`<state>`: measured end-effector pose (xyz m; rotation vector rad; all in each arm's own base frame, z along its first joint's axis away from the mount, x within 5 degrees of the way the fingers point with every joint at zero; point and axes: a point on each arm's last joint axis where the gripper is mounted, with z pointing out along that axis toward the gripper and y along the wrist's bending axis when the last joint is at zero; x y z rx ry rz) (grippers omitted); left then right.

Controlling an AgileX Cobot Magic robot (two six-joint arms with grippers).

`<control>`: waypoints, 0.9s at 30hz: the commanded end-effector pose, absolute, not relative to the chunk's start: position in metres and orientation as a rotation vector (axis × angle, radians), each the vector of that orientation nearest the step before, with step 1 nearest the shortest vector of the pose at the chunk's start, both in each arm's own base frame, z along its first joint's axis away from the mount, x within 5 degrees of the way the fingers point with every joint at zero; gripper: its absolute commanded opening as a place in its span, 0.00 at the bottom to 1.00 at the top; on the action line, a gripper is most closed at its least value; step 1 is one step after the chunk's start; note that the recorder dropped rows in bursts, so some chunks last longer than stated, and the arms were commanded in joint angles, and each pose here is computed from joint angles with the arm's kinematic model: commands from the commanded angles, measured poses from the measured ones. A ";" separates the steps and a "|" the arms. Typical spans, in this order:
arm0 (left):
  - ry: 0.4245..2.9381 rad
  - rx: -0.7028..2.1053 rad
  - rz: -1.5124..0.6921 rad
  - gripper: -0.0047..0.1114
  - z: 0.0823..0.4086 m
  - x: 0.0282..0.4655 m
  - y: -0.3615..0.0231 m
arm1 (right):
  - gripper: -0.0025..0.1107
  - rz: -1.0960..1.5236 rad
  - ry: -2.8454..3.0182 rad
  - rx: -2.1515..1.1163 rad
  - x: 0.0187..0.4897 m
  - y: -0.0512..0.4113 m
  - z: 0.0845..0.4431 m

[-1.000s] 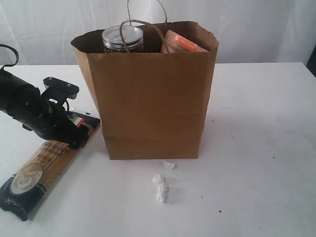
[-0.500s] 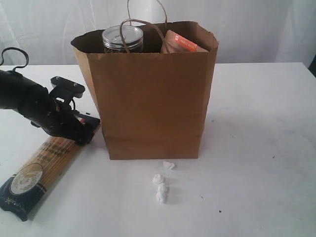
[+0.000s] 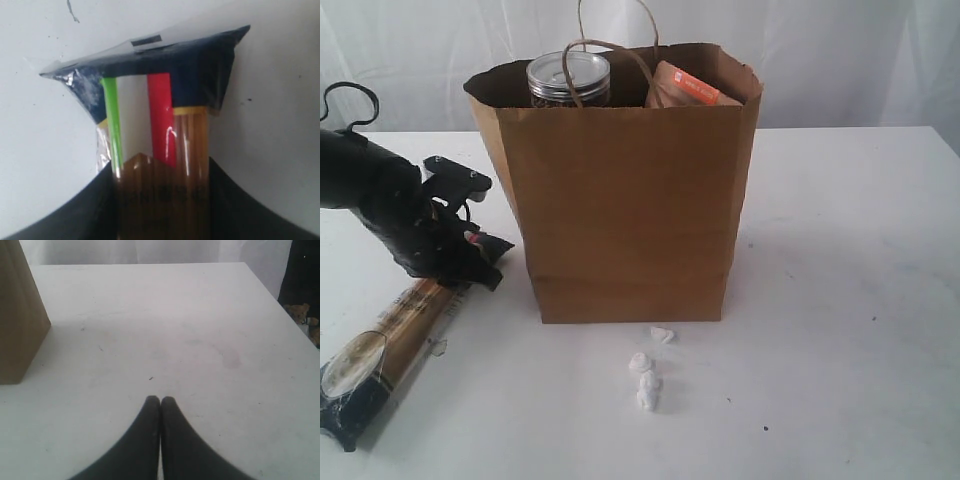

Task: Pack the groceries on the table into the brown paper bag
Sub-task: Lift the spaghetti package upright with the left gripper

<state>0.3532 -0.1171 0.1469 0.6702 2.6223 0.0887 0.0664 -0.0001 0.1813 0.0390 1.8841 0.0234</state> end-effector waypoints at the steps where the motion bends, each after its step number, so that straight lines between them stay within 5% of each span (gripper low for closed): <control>1: 2.761 0.674 0.142 0.04 0.147 0.338 -0.107 | 0.02 0.022 1.871 0.034 0.066 0.000 0.183; 12: 2.610 0.606 0.114 0.04 0.216 0.323 -0.102 | 0.02 0.022 1.871 0.034 0.066 0.000 0.183; 27: 2.518 0.564 0.106 0.04 0.263 0.304 -0.094 | 0.02 0.022 1.871 0.034 0.066 0.000 0.183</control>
